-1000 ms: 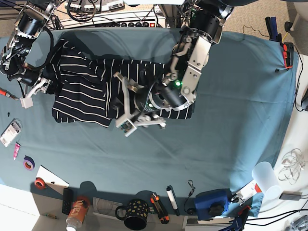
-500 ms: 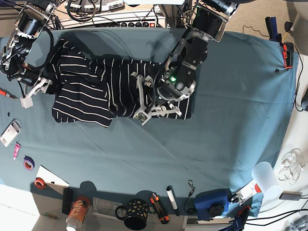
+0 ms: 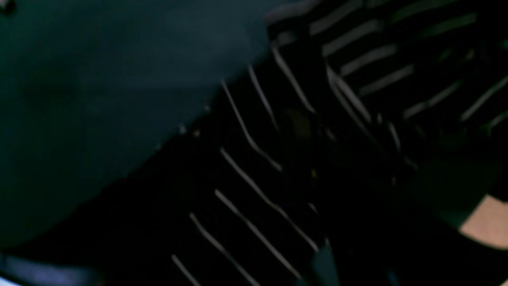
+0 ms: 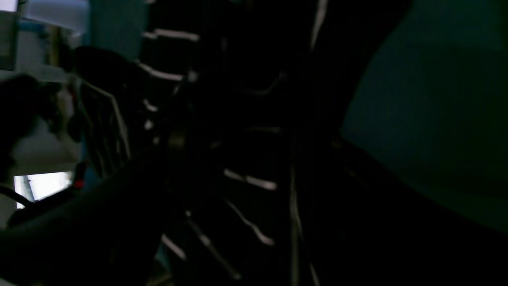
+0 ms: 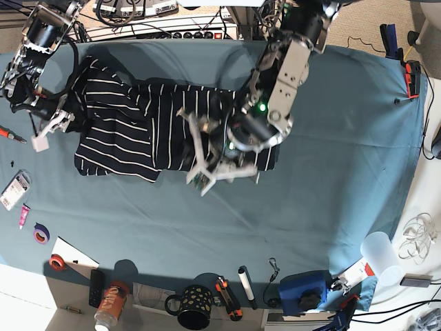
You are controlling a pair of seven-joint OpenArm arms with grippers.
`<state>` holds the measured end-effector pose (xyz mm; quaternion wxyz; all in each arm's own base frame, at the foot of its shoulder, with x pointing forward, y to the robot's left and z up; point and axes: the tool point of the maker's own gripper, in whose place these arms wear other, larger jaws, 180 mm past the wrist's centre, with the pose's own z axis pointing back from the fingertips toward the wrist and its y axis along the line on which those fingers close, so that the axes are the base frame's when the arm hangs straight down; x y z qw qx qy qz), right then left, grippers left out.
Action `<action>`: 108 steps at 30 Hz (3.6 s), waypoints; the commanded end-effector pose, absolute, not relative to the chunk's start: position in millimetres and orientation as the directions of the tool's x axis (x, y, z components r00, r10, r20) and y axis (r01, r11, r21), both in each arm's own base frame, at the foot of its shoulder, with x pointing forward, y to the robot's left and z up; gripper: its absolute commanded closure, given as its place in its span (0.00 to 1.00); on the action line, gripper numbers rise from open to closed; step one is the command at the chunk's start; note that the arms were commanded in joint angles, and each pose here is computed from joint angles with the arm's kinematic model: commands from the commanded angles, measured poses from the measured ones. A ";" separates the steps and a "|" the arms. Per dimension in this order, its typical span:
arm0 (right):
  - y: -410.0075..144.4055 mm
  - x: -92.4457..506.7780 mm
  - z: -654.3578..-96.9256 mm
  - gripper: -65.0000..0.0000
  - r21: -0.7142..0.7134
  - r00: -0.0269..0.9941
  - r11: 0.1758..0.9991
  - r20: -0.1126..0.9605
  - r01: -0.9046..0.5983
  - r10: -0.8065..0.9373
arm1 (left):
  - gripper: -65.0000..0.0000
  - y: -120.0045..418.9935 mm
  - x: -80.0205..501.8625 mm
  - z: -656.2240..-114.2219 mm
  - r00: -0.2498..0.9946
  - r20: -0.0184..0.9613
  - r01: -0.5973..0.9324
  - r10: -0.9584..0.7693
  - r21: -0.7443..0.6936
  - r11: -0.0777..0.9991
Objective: Layout the t-shirt on the table in an organized manner, then fold the t-shirt properly
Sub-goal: 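Fold the hem end with left gripper toward the right gripper, then release the folded hem and withdraw left gripper, then press and fold the shirt bundle over with right gripper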
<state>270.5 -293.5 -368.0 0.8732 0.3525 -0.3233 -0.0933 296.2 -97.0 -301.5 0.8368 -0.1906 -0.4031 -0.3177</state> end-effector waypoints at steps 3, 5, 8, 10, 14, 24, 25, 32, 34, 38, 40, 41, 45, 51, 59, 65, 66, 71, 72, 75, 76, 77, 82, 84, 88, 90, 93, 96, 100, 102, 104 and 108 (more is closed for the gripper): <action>-301.4 283.4 -346.4 0.44 0.674 0.729 0.731 0.552 -0.105 -0.404 | 0.64 -96.5 296.8 -296.4 0.464 0.803 0.687 -0.374 -0.060 0.724; -298.1 283.4 -348.2 0.44 0.680 0.730 0.726 0.548 -0.105 -0.408 | 0.64 -93.7 294.2 -301.0 0.474 0.793 0.686 -0.382 -0.060 0.725; -287.4 281.0 -359.7 0.44 0.688 0.745 0.720 0.527 -0.092 -0.408 | 0.64 -90.8 293.3 -303.9 0.480 0.784 0.686 -0.395 -0.055 0.725; -277.9 276.0 -375.0 0.44 0.682 0.772 0.728 0.499 -0.069 -0.394 | 0.64 -89.0 293.0 -305.3 0.481 0.780 0.686 -0.400 -0.051 0.726; -265.5 269.7 -392.1 0.44 0.678 0.800 0.734 0.465 -0.046 -0.380 | 0.64 -84.1 292.1 -303.5 0.483 0.770 0.682 -0.416 -0.032 0.731; -258.8 269.9 -397.7 0.80 0.677 0.809 0.735 0.455 -0.041 -0.373 | 0.64 -59.9 287.6 -300.6 0.479 0.775 0.610 -0.411 0.043 0.791; -259.1 268.9 -399.4 0.83 0.672 0.813 0.740 0.451 -0.038 -0.368 | 0.64 -57.9 287.6 -301.1 0.479 0.774 0.608 -0.415 0.049 0.793; -287.7 261.0 -404.3 1.00 0.566 0.848 0.824 0.443 -0.012 -0.292 | 0.64 -43.2 290.6 -304.3 0.497 0.764 0.576 -0.411 0.063 0.815; -310.5 260.7 -400.0 1.00 0.484 0.861 0.875 0.448 -0.007 -0.241 | 0.64 -36.3 292.1 -305.8 0.513 0.763 0.558 -0.394 0.053 0.828; -362.1 285.9 -371.1 1.00 0.306 0.822 0.952 0.542 0.003 -0.177 | 0.64 -19.1 295.1 -310.3 0.560 0.760 0.509 -0.330 -0.001 0.861; -380.5 297.0 -355.0 1.00 0.242 0.805 0.970 0.574 0.007 -0.149 | 0.66 -12.3 296.0 -311.5 0.579 0.761 0.491 -0.293 -0.038 0.870; -388.1 301.6 -347.4 1.00 0.216 0.797 0.976 0.588 0.009 -0.137 | 0.68 -8.4 296.6 -312.0 0.589 0.761 0.478 -0.273 -0.055 0.877; -406.0 312.3 -328.5 1.00 0.145 0.787 0.989 0.608 0.017 -0.103 | 0.81 12.1 301.6 -314.2 0.619 0.755 0.417 -0.216 -0.083 0.905; -400.0 310.3 -322.2 1.00 0.074 0.810 0.997 0.586 -0.012 -0.034 | 1.00 66.2 311.7 -318.7 0.655 0.745 0.264 -0.123 -0.073 0.962; -349.1 303.3 -297.5 1.00 -0.066 0.747 0.992 0.652 -0.110 0.126 | 1.00 163.3 311.3 -316.6 0.653 0.754 0.024 0.068 -0.111 0.994; -309.3 289.0 -287.5 1.00 -0.094 0.701 0.984 0.692 -0.151 0.174 | 1.00 227.6 297.6 -297.2 0.613 0.790 0.061 0.011 -0.062 0.996; -304.5 286.5 -285.5 1.00 -0.099 0.695 0.983 0.696 -0.155 0.179 | 1.00 237.4 293.8 -294.3 0.609 0.793 0.056 0.013 -0.059 0.997; -268.3 276.9 -267.4 1.00 -0.092 0.635 0.970 0.741 -0.223 0.216 | 1.00 287.2 271.0 -283.3 0.613 0.790 -0.003 0.012 -0.012 1.000; -260.7 275.4 -262.9 1.00 -0.088 0.623 0.967 0.750 -0.238 0.222 | 1.00 294.9 267.4 -281.0 0.614 0.789 -0.013 0.010 -0.003 1.000; -242.6 275.7 -251.5 1.00 -0.096 0.585 0.957 0.773 -0.274 0.245 | 1.00 309.9 260.3 -274.0 0.612 0.791 -0.028 0.007 0.012 1.000; -236.8 276.3 -250.8 1.00 -0.100 0.579 0.952 0.774 -0.290 0.257 | 1.00 312.5 259.1 -272.2 0.610 0.793 -0.030 0.008 0.013 0.999; -230.2 277.2 -253.0 1.00 -0.099 0.579 0.945 0.769 -0.312 0.272 | 1.00 314.7 258.4 -270.4 0.607 0.795 -0.033 0.010 0.013 0.999; -193.7 281.1 -278.0 1.00 -0.145 0.606 0.899 0.694 -0.413 0.390 | 1.00 316.0 258.4 -269.2 0.605 0.797 -0.035 0.010 0.015 0.999; -173.0 282.7 -284.2 1.00 -0.155 0.585 0.870 0.684 -0.467 0.436 | 1.00 316.1 258.4 -269.2 0.604 0.797 -0.035 0.010 0.015 0.999; -138.9 279.1 -297.2 1.00 -0.163 0.561 0.817 0.652 -0.553 0.509 | 1.00 316.1 258.3 -269.3 0.605 0.796 -0.035 0.009 0.015 0.999; -131.0 276.6 -303.9 1.00 -0.191 0.554 0.792 0.621 -0.580 0.555 | 1.00 316.1 258.3 -269.3 0.605 0.796 -0.035 0.010 0.015 0.999; -126.4 275.4 -309.6 1.00 -0.238 0.540 0.765 0.585 -0.598 0.605 | 1.00 316.1 258.4 -269.2 0.604 0.797 -0.035 0.010 0.015 0.999; -123.5 272.6 -312.8 1.00 -0.242 0.535 0.754 0.576 -0.611 0.618 | 1.00 316.1 258.3 -269.3 0.605 0.796 -0.036 0.010 0.015 0.999; -117.4 267.6 -315.6 0.72 -0.222 0.521 0.752 0.601 -0.620 0.607 | 1.00 316.2 258.2 -269.5 0.605 0.796 -0.036 0.010 0.014 0.999; -112.1 265.5 -315.5 0.64 -0.195 0.519 0.753 0.616 -0.628 0.592 | 1.00 316.2 257.0 -270.5 0.608 0.794 -0.036 0.010 0.014 0.999; -103.5 261.3 -314.6 0.64 -0.141 0.526 0.748 0.628 -0.648 0.574 | 1.00 316.4 255.6 -272.1 0.612 0.791 -0.036 0.011 0.014 0.999; -84.7 255.2 -305.6 0.64 -0.048 0.517 0.719 0.662 -0.694 0.543 | 1.00 316.7 255.4 -272.7 0.613 0.790 -0.038 0.013 0.013 0.999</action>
